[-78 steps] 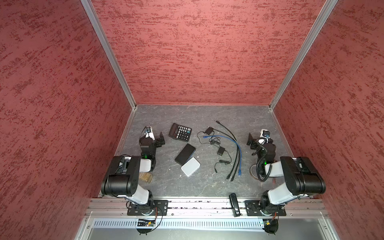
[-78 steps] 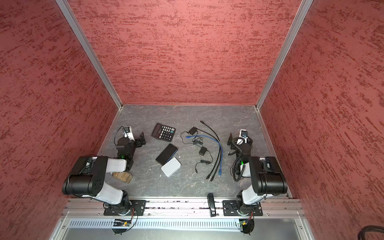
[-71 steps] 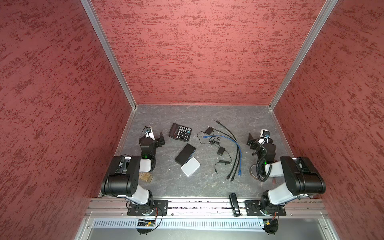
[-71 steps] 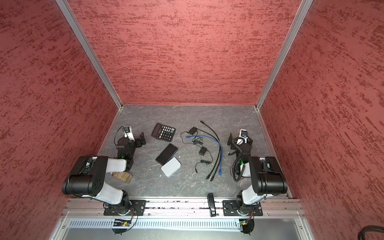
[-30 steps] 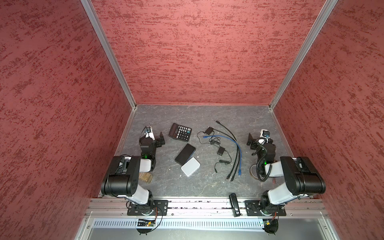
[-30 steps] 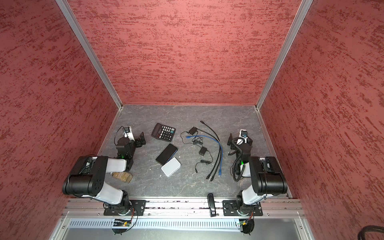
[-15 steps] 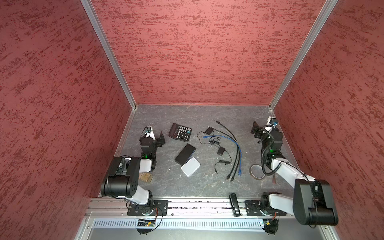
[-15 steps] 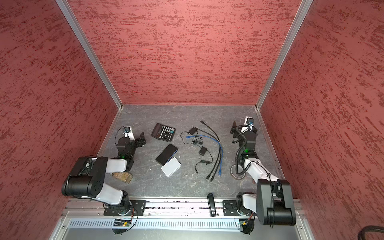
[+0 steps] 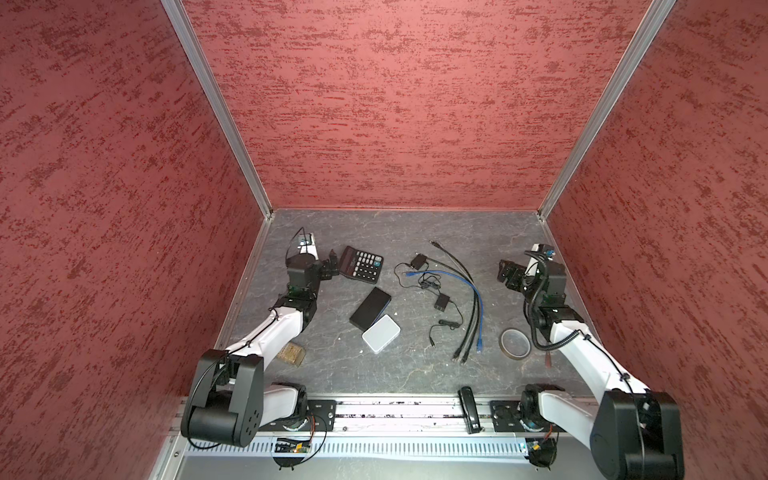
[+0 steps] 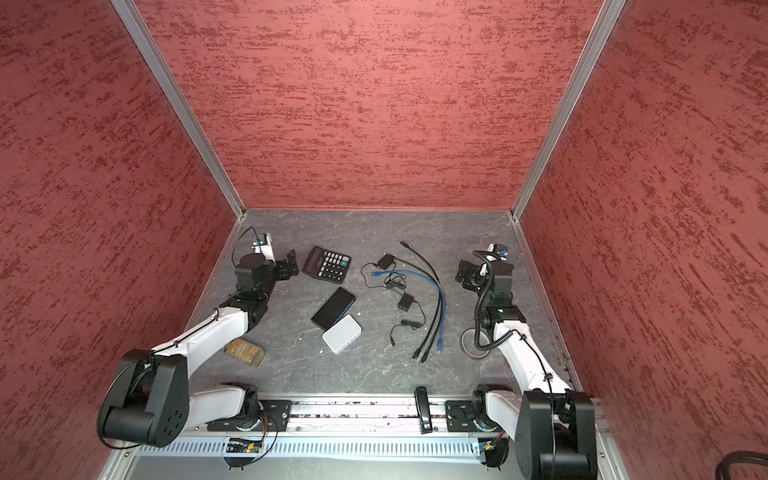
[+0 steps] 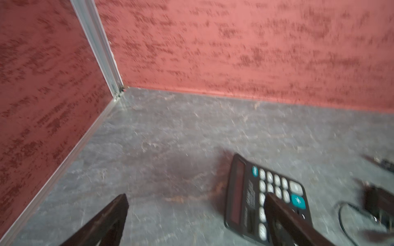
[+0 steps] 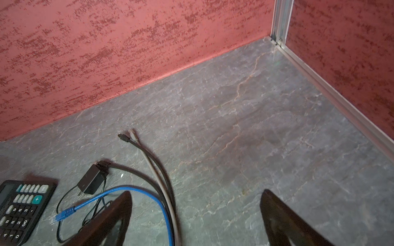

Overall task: Insert the plug into the switch port
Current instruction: 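Move the left gripper over the white router while the right reaches the black cable, then grasp the black cable's barrel plug with the right gripper while the left lowers, then grasp the white router with the left gripper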

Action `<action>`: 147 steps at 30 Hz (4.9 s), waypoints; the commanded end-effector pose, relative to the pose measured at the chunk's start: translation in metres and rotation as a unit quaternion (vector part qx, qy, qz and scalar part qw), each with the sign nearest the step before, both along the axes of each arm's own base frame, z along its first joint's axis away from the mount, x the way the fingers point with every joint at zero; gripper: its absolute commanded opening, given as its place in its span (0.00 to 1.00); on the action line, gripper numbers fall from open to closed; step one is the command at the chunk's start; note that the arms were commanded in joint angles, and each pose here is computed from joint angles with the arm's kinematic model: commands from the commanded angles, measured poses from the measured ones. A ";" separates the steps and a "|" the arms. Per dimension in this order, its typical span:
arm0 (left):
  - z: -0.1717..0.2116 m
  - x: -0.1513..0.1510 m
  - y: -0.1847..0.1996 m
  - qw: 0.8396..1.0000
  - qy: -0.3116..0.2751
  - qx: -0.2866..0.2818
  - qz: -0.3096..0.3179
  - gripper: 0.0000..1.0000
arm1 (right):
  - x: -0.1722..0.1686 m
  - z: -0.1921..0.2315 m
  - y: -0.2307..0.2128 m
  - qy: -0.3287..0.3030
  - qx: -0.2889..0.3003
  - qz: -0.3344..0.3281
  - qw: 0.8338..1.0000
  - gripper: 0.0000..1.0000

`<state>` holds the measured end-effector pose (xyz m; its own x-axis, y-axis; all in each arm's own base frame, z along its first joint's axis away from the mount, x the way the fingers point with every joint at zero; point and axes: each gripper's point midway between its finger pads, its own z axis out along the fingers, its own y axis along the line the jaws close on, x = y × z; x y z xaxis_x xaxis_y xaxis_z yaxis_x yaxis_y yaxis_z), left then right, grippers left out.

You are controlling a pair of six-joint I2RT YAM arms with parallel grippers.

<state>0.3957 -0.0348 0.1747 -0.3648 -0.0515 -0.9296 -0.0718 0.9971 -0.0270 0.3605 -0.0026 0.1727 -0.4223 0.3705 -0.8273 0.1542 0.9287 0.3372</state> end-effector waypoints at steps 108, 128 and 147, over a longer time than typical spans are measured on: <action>-0.067 -0.163 -0.138 0.964 0.213 -0.042 -0.155 1.00 | -0.096 -0.072 0.292 0.200 0.060 0.243 0.947 0.00; -0.107 -0.203 -0.182 0.896 0.363 0.128 -0.220 1.00 | -0.064 -0.061 0.227 0.161 0.120 0.179 0.963 0.00; -0.134 -0.185 -0.196 0.871 0.407 0.126 -0.245 1.00 | -0.069 -0.077 0.222 0.173 0.122 0.180 0.961 0.00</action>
<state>0.2043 -0.2254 0.0400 -0.8362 0.4595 -0.2994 0.4571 0.8856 0.0824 0.2886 0.2185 0.0956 -0.7993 0.2948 -0.5236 -0.0275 0.8525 0.5219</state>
